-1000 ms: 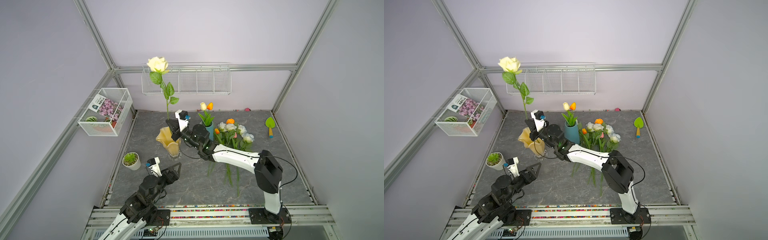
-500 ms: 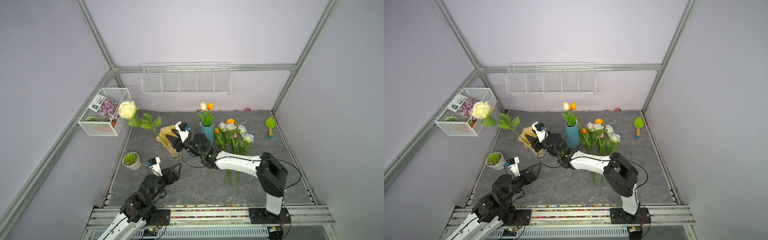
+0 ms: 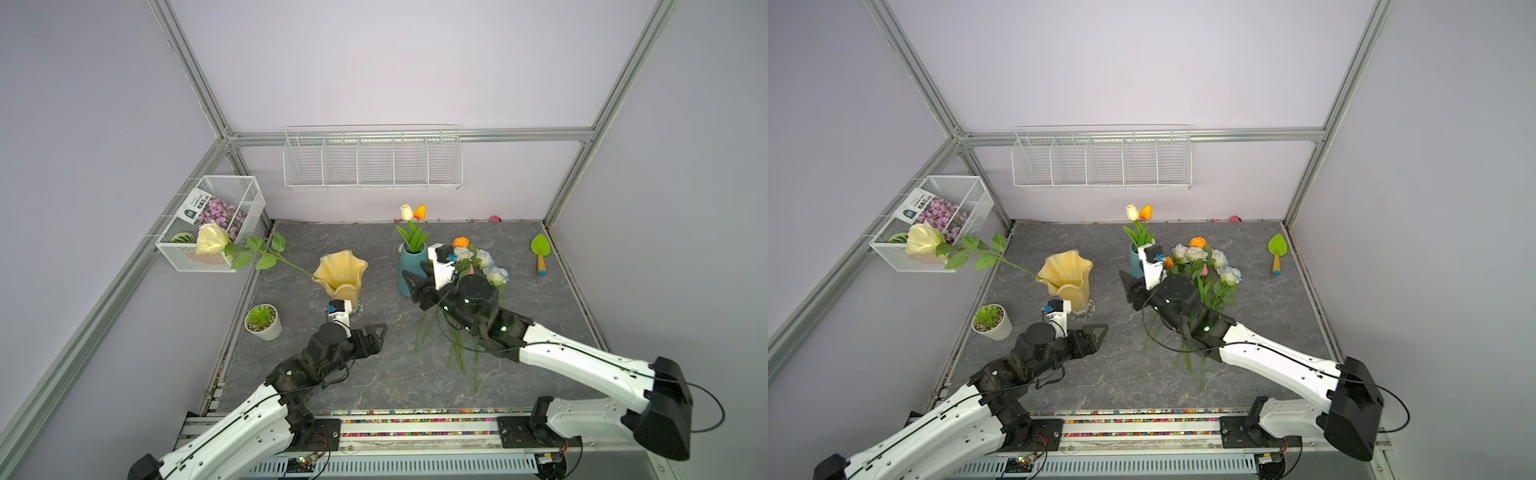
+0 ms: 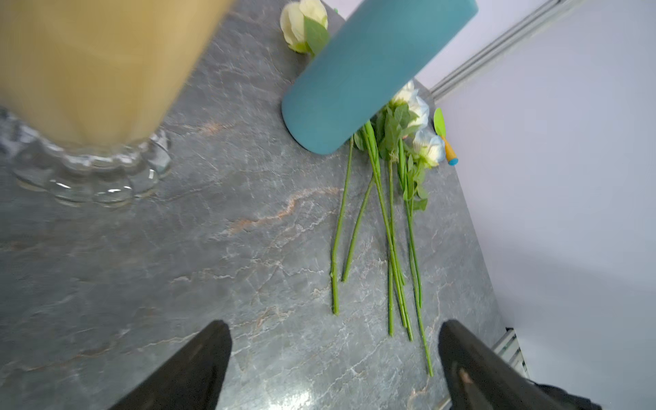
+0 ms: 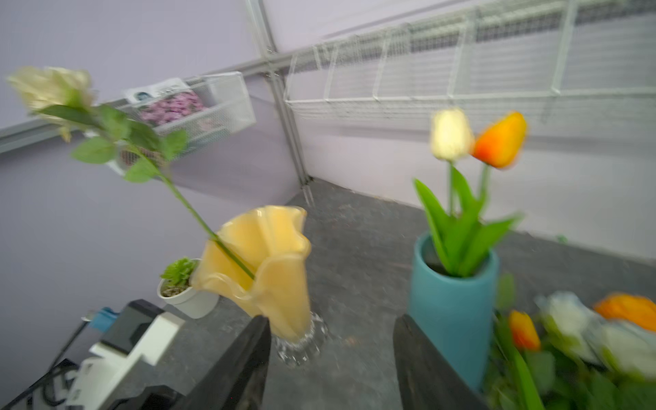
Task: Arrange the flowers in different vases according to their variety
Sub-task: Pick up the flower at the center of the board.
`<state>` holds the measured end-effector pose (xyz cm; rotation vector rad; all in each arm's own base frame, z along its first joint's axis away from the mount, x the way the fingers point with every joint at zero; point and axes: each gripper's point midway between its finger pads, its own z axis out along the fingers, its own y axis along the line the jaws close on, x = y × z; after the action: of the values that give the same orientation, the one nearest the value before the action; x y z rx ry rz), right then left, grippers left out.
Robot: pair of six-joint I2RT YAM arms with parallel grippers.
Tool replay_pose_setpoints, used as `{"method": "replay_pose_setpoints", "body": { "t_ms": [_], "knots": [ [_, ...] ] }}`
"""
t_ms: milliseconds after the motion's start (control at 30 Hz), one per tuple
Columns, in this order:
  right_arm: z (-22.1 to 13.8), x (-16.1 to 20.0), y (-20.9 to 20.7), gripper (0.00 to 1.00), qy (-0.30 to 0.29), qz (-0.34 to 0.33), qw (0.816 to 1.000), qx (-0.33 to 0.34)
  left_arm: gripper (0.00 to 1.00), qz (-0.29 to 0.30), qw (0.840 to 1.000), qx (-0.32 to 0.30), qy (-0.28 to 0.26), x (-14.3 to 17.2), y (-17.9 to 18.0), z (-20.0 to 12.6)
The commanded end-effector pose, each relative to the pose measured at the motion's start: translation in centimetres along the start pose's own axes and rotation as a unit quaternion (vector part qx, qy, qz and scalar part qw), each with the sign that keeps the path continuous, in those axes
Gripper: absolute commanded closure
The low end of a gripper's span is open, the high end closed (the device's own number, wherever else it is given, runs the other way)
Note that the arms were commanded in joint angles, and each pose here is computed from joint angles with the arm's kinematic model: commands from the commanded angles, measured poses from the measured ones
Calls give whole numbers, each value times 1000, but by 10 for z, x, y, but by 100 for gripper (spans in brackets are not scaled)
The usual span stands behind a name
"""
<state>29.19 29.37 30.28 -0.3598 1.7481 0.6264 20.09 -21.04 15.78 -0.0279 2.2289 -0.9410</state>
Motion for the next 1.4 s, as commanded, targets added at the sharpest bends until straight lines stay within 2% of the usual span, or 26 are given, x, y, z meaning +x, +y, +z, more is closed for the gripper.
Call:
{"method": "replay_pose_setpoints", "body": {
  "t_ms": [0,200,400,467,667,800,1000,1233,1367],
  "knots": [
    [-30,59,-74,40,85,57,989,107,7,34,999,15,-10,-11,-32,10],
    [-88,89,-155,42,92,148,963,206,26,45,998,-3,52,11,-62,58],
    [-124,111,-203,46,109,211,929,284,31,70,992,4,105,37,-113,107],
    [-133,118,-215,46,112,225,917,310,38,76,990,-3,122,43,-129,125],
    [-163,118,-238,47,84,222,895,377,43,99,980,-40,168,63,-167,180],
    [-181,110,-244,48,63,216,886,406,49,109,971,-101,190,72,-165,219],
    [-192,106,-244,50,44,215,884,413,54,125,952,-198,198,80,-144,258],
    [-190,107,-243,51,48,220,886,404,57,139,948,-210,196,95,-131,290],
    [-189,108,-243,52,49,223,887,401,66,137,946,-207,208,104,-127,301]
  ]
}}
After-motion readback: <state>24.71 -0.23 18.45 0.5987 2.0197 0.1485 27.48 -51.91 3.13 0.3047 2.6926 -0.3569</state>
